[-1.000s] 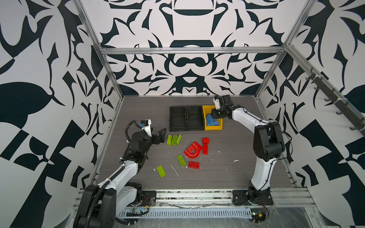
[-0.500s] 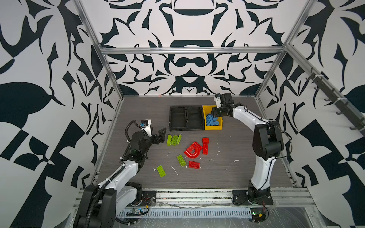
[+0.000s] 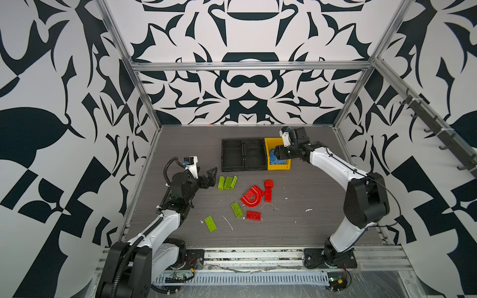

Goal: Sort the legos into containers by color
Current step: Place the lego in the container, then pick up the lego from the center of the table.

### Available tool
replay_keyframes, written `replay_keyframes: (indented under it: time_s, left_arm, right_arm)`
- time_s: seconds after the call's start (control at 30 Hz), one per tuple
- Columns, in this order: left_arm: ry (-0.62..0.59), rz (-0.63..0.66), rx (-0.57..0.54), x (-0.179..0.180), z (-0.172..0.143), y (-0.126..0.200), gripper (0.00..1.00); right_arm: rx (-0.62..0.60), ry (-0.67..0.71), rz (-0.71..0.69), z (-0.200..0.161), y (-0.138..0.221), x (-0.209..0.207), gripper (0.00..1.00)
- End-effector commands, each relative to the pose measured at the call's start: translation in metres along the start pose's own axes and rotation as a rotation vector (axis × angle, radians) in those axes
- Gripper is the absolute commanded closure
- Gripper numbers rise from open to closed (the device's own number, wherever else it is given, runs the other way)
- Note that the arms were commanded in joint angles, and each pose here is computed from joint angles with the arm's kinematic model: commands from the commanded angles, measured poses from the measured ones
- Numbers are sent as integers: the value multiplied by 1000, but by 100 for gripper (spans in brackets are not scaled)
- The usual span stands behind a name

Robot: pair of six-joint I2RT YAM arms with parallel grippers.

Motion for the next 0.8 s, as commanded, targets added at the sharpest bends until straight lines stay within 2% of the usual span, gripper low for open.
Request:
replay_keyframes:
  time_s: [0.0, 0.17, 0.3, 0.53, 0.77]
  left_arm:
    - [10, -23, -13, -3, 2, 1, 1]
    - [15, -24, -10, -3, 1, 0, 1]
    - [17, -16, -11, -2, 0, 0, 1]
    - [23, 9, -32, 0, 1, 5, 1]
    - [24, 1, -28, 0, 1, 3, 1]
  right_arm:
    - [-17, -15, -8, -24, 12, 15, 42]
    - [11, 19, -27, -70, 19, 38, 42]
    - [34, 75, 2, -91, 22, 59, 41]
    - [77, 70, -80, -109, 13, 51, 41]
    - [68, 61, -97, -106, -4, 51, 40]
Point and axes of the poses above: each gripper's point midway between its finger pads, its own y axis back along the fingers, its own x axis along the line the jaws close on, z = x × y, the point moved 6 cm from there along y, back along the fingers, and after that the axes turned 3 degrees about -y, right-handed, at the moved point
